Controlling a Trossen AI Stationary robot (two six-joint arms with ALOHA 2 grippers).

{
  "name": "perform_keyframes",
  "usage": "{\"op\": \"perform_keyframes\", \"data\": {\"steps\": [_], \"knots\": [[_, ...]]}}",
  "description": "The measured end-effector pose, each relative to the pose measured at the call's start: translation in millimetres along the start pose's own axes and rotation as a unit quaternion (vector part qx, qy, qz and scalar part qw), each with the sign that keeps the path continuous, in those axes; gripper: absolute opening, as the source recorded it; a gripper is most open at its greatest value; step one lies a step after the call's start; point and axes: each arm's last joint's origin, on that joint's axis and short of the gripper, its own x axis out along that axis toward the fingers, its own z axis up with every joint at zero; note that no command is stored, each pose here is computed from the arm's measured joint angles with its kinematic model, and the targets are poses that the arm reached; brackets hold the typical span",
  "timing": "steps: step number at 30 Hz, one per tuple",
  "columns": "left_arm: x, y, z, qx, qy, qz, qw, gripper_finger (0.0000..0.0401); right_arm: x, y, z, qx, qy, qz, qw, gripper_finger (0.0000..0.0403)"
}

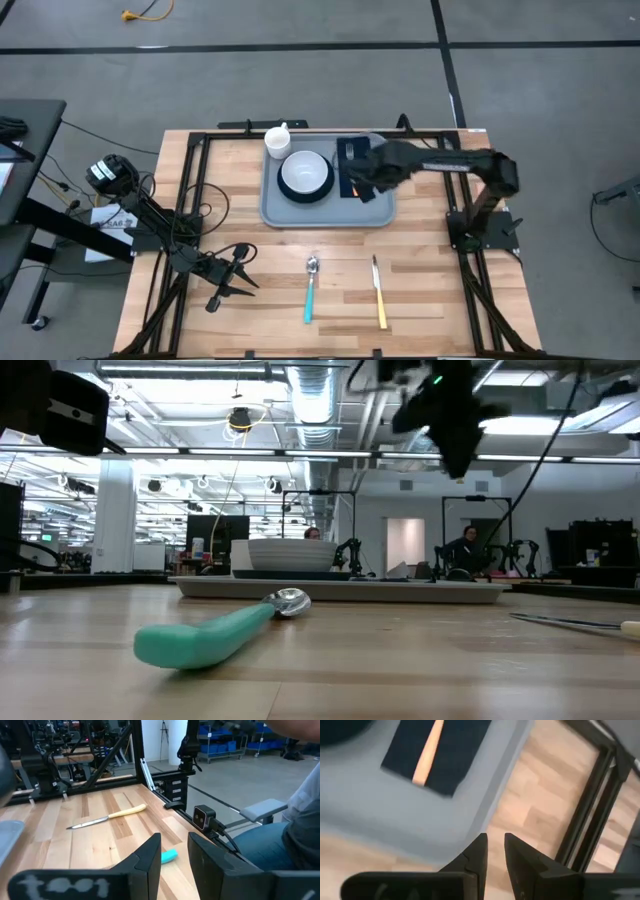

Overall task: Set up tray
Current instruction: Put the blue spoon on the blue napkin to the right of the green plate

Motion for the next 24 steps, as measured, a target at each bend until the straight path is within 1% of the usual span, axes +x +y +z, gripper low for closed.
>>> {"op": "perform_keyframes", "data": {"steps": [2, 5, 7, 9, 12, 15, 18, 19, 22, 23, 24], "knots": [[0.0, 0.0, -0.4, -0.007, 0.002, 0.000, 1.000, 0.0087, -11.0, -4.4, -21.8, -0.002, -0.012, 0.022, 1.000, 0.0053], [0.0, 0.0, -0.8, -0.019, 0.004, 0.000, 1.000, 0.0087, -21.9, -12.9, -56.4, -0.011, -0.043, 0.072, 0.996, 0.0040], [0.0, 0.2, -1.0, -0.027, 0.005, 0.004, 1.000, 0.0087, -24.0, -12.0, -78.8, -0.023, -0.089, 0.128, 0.988, 0.0029], [0.0, 0.3, -0.9, -0.036, 0.004, 0.005, 0.999, 0.0087, -20.6, -8.6, -101.4, -0.039, -0.143, 0.177, 0.973, 0.0018], [0.0, 1.1, -1.2, -0.050, 0.005, 0.019, 0.999, 0.0087, -10.4, 4.2, -129.6, -0.038, -0.233, 0.253, 0.938, 0.0004], [-0.1, 2.7, -2.4, -0.063, 0.009, 0.047, 0.997, 0.0087, 6.2, 18.9, -152.8, -0.022, -0.309, 0.293, 0.904, 0.0002], [-0.4, 4.5, -5.9, -0.069, 0.022, 0.079, 0.994, 0.0087, 24.7, 34.6, -170.9, 0.016, -0.391, 0.298, 0.871, 0.0007], [-0.6, 5.0, -6.6, -0.074, 0.024, 0.088, 0.993, 0.0087, 30.3, 39.5, -176.6, 0.043, -0.424, 0.297, 0.855, 0.0009], [-0.6, 7.2, -7.0, -0.108, 0.019, 0.115, 0.987, 0.0087, 41.1, 56.6, -189.5, 0.139, -0.524, 0.278, 0.793, 0.0013], [-0.3, 8.3, -6.6, -0.125, 0.015, 0.122, 0.985, 0.0087, 44.9, 60.9, -193.4, 0.155, -0.552, 0.258, 0.777, 0.0013], [0.9, 9.6, -5.4, -0.145, 0.009, 0.128, 0.981, 0.0087, 47.5, 65.8, -196.5, 0.162, -0.573, 0.241, 0.766, 0.0013]]}}
